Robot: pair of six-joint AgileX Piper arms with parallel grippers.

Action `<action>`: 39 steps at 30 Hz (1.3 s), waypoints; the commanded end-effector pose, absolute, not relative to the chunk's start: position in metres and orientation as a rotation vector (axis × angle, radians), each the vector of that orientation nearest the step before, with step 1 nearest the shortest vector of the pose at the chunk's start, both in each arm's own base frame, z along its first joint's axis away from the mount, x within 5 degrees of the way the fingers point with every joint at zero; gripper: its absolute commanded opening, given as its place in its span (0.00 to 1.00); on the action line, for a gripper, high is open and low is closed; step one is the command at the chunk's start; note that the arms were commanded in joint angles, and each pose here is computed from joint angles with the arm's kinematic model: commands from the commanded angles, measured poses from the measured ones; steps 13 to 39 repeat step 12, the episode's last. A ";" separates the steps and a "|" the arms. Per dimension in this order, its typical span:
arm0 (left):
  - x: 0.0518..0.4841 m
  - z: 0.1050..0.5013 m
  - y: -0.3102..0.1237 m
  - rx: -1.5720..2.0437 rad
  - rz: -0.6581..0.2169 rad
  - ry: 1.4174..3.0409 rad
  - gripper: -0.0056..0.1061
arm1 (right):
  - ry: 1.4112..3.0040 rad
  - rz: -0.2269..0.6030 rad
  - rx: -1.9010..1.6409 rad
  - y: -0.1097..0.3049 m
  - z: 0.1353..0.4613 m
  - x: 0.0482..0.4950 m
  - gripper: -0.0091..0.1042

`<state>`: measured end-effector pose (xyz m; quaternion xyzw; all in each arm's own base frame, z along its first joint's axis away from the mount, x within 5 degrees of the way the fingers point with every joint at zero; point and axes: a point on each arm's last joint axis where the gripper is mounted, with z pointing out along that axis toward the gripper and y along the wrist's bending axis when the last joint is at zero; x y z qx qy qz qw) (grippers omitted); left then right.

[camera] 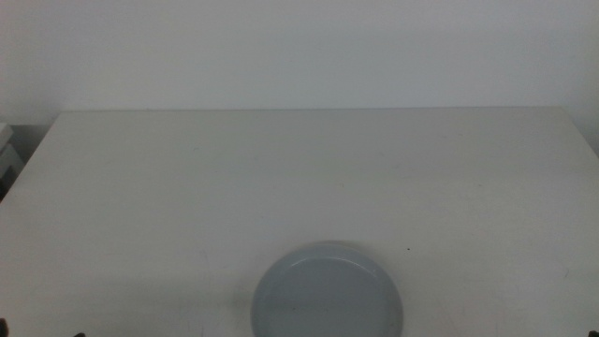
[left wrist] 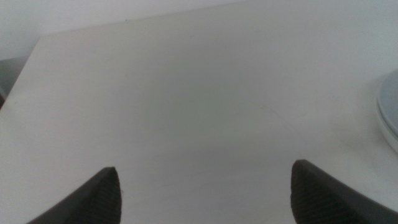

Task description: Stack the three bowls on top of each other.

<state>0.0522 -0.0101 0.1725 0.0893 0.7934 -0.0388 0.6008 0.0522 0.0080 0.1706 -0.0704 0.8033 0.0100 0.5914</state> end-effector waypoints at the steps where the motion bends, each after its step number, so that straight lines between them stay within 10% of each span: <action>1: 0.053 0.181 -0.009 0.170 -0.078 1.749 0.99 | 1.761 -0.011 -0.152 0.006 0.181 0.052 0.56; 39: 0.054 0.181 -0.005 0.111 -0.029 1.752 0.99 | 1.761 -0.010 -0.152 0.006 0.181 0.052 0.56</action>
